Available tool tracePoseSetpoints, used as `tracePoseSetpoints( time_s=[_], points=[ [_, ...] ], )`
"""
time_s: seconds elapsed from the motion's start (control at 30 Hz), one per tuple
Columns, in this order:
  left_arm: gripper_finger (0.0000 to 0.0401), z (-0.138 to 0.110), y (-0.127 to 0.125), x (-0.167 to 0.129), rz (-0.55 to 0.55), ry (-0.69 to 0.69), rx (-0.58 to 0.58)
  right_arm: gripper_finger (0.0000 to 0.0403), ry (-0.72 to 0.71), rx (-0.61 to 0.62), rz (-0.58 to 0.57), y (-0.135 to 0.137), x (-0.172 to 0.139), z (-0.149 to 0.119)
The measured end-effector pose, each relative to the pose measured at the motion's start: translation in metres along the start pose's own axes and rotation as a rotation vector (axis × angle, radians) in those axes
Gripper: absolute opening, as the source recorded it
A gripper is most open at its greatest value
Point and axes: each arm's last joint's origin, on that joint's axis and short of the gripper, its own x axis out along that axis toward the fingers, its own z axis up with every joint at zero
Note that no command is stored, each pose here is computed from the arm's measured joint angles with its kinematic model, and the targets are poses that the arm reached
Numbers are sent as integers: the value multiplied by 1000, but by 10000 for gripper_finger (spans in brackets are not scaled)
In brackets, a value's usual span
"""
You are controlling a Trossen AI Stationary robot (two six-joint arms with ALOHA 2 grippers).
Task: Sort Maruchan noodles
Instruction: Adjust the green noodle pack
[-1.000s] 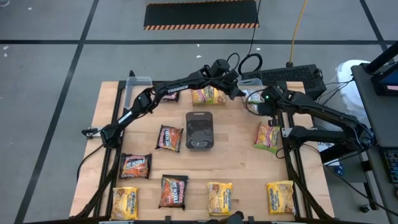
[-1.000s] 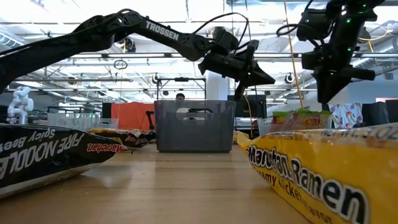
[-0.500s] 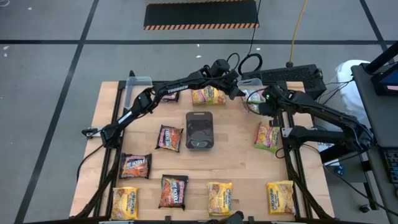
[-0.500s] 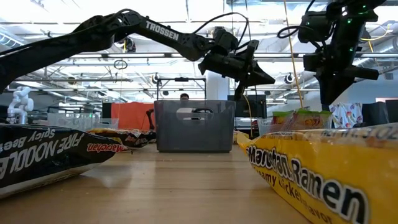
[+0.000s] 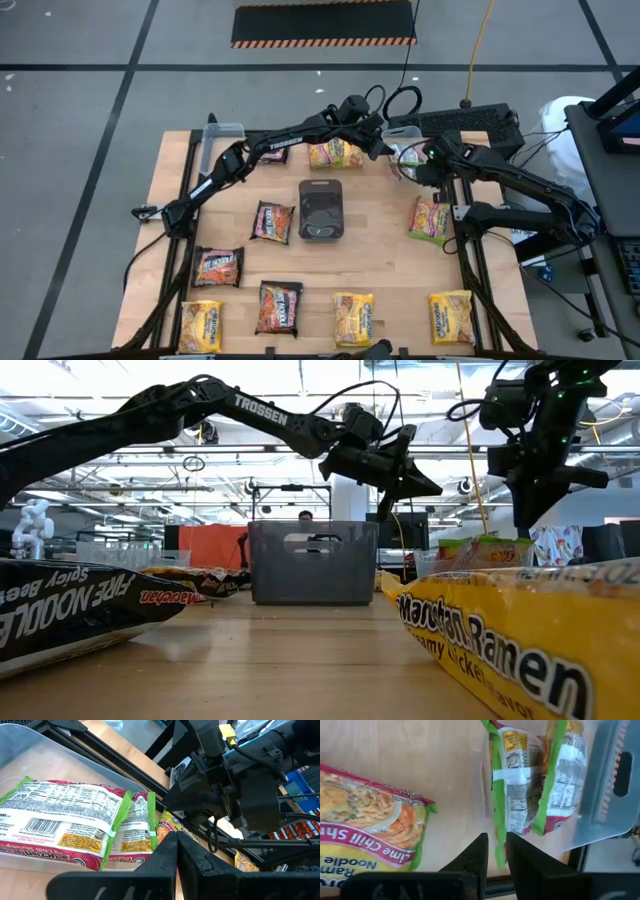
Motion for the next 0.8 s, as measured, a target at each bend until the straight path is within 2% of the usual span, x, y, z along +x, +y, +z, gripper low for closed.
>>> tracePoseSetpoints(
  time_s=[0.17,0.5,0.8],
  points=[
    [5,0,0,0,0,0,0,63,-54,12,-98,-10,1,8],
    [6,0,-1,1,-1,1,0,63,-30,-38,-74,-21,27,22],
    [6,-1,-1,1,-1,1,1,63,-53,-32,-105,-25,30,26]
  ],
)
